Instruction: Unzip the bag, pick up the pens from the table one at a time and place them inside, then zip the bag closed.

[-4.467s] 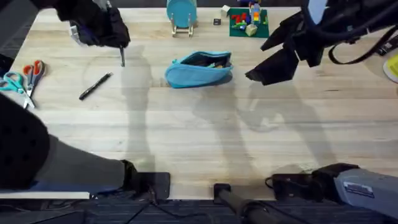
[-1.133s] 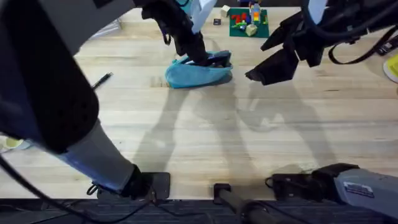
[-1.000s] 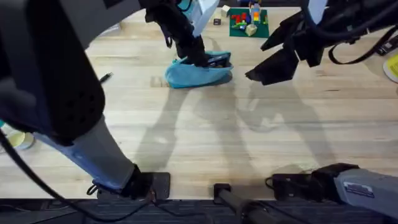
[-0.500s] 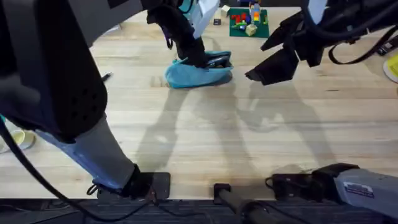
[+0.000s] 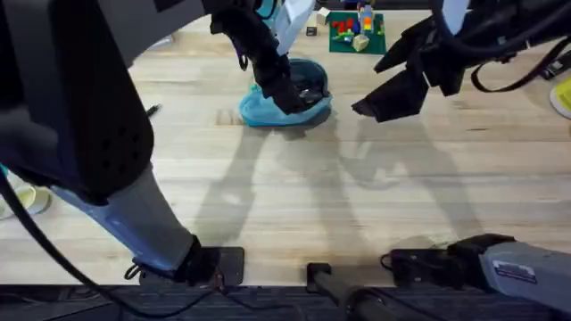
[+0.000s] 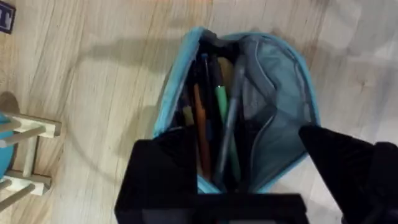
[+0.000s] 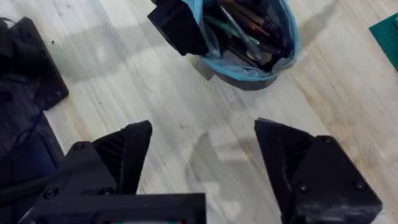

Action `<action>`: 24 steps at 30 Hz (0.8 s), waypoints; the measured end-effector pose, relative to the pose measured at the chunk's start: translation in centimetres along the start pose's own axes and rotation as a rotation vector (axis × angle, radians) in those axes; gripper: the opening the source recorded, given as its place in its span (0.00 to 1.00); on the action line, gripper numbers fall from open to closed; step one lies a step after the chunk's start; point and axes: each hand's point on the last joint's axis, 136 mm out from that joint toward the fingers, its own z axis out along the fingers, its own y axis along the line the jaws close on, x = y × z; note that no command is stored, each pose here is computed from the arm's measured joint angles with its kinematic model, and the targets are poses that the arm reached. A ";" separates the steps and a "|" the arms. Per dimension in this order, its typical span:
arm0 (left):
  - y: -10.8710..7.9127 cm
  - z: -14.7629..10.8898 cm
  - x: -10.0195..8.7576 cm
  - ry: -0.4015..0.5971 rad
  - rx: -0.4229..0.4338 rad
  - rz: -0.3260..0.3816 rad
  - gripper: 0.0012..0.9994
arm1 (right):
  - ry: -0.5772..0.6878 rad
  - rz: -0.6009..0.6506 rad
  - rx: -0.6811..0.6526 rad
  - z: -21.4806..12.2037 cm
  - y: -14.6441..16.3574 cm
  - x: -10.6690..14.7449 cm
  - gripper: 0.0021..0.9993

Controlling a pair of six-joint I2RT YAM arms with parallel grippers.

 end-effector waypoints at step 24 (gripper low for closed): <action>2.4 -8.1 -4.1 0.010 -0.168 -0.222 1.00 | 0.000 0.000 0.000 0.0 0.0 0.0 1.00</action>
